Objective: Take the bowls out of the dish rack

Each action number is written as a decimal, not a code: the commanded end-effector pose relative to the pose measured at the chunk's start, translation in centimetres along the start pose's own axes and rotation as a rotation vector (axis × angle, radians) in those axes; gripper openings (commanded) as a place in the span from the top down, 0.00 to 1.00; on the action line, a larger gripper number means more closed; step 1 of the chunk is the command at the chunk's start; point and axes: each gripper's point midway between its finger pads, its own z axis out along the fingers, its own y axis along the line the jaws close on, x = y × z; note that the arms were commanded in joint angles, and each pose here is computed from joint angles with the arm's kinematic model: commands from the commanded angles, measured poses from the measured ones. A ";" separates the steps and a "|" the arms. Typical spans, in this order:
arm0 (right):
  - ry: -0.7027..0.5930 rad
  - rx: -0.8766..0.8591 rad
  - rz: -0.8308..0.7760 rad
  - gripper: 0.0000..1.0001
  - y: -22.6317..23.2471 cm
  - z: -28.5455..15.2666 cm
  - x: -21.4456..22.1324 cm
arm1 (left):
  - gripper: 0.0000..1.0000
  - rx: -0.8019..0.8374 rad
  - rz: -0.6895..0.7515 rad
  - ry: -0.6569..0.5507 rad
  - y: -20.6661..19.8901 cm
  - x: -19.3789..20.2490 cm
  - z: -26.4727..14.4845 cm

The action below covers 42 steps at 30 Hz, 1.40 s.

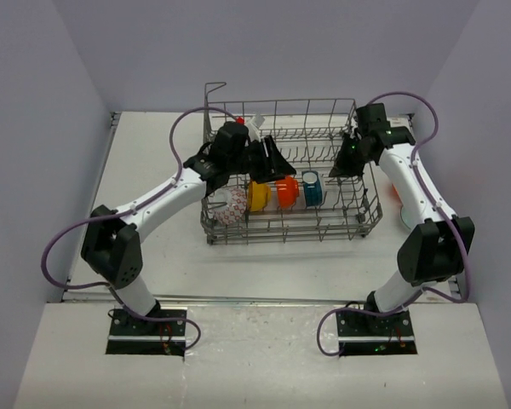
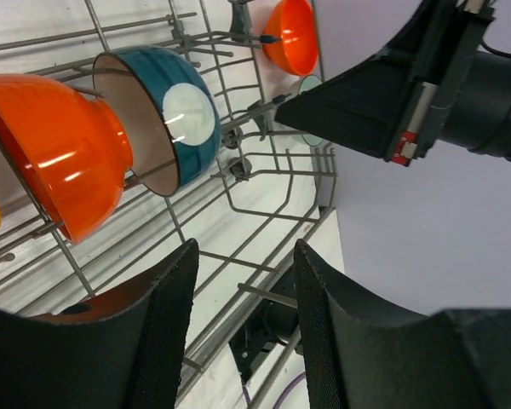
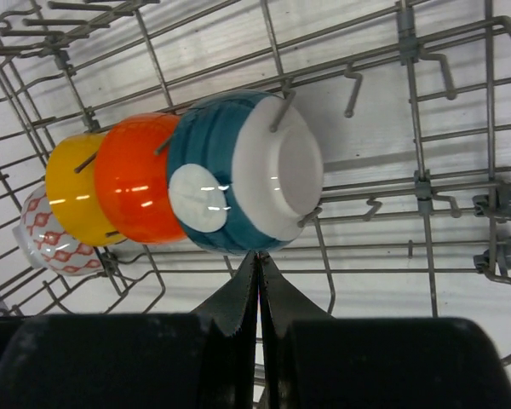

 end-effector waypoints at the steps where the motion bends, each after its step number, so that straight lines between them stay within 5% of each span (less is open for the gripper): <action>1: -0.008 0.034 0.006 1.00 -1.7 -0.3 -0.2 | 0.50 0.055 0.042 -0.046 -2.2 -1.7 0.6; 23: 0.059 0.056 0.027 1.00 -3.0 3.0 -0.3 | 0.50 -0.016 0.032 0.080 2.8 0.1 8.4; 42: 0.101 0.107 0.050 1.00 -4.5 5.1 -0.5 | 0.49 0.017 0.024 0.123 2.6 0.6 11.8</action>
